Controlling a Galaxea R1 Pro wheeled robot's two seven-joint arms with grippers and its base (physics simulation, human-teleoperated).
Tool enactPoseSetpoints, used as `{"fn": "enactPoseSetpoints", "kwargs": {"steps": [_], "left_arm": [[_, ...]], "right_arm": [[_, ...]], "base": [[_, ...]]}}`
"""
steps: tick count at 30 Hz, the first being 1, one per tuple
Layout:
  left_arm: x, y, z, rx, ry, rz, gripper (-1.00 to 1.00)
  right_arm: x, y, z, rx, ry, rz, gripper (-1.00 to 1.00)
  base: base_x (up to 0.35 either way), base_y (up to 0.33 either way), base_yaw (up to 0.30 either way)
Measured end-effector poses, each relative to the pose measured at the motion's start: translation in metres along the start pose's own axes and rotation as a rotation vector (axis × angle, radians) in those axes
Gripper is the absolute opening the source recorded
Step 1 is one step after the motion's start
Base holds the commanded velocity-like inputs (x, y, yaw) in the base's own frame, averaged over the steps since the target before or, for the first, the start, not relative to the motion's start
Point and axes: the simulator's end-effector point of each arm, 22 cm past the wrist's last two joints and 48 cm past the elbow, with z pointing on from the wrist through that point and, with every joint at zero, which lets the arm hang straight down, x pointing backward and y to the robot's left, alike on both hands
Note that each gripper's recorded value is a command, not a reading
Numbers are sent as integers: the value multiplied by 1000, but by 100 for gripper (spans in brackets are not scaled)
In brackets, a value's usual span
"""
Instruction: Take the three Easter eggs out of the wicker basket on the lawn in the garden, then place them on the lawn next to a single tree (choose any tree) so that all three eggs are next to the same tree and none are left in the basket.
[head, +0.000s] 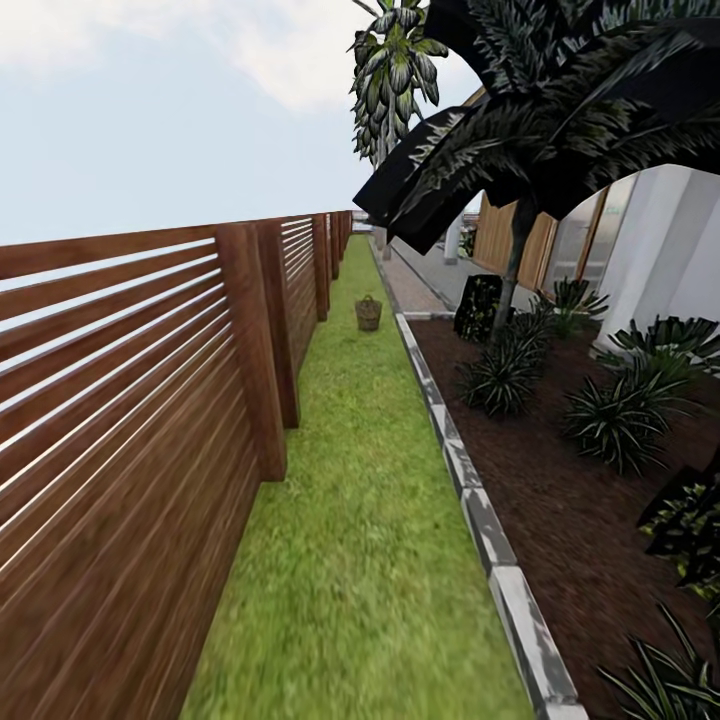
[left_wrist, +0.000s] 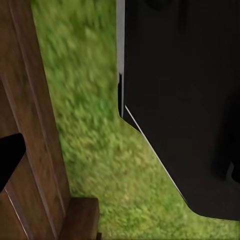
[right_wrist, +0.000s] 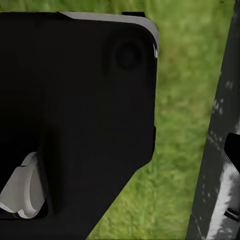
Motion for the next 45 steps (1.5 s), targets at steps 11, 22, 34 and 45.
{"fn": "enactPoseSetpoints", "kwargs": {"steps": [11, 22, 34, 45], "left_arm": [[0, 0, 0, 0, 0, 0, 100], [0, 0, 0, 0, 0, 0, 100], [0, 0, 0, 0, 0, 0, 100], [0, 0, 0, 0, 0, 0, 100]], "right_arm": [[0, 0, 0, 0, 0, 0, 100], [0, 0, 0, 0, 0, 1, 100], [0, 0, 0, 0, 0, 0, 100], [0, 0, 0, 0, 0, 0, 100]], "base": [[323, 0, 0], [323, 0, 0], [323, 0, 0], [323, 0, 0]]}}
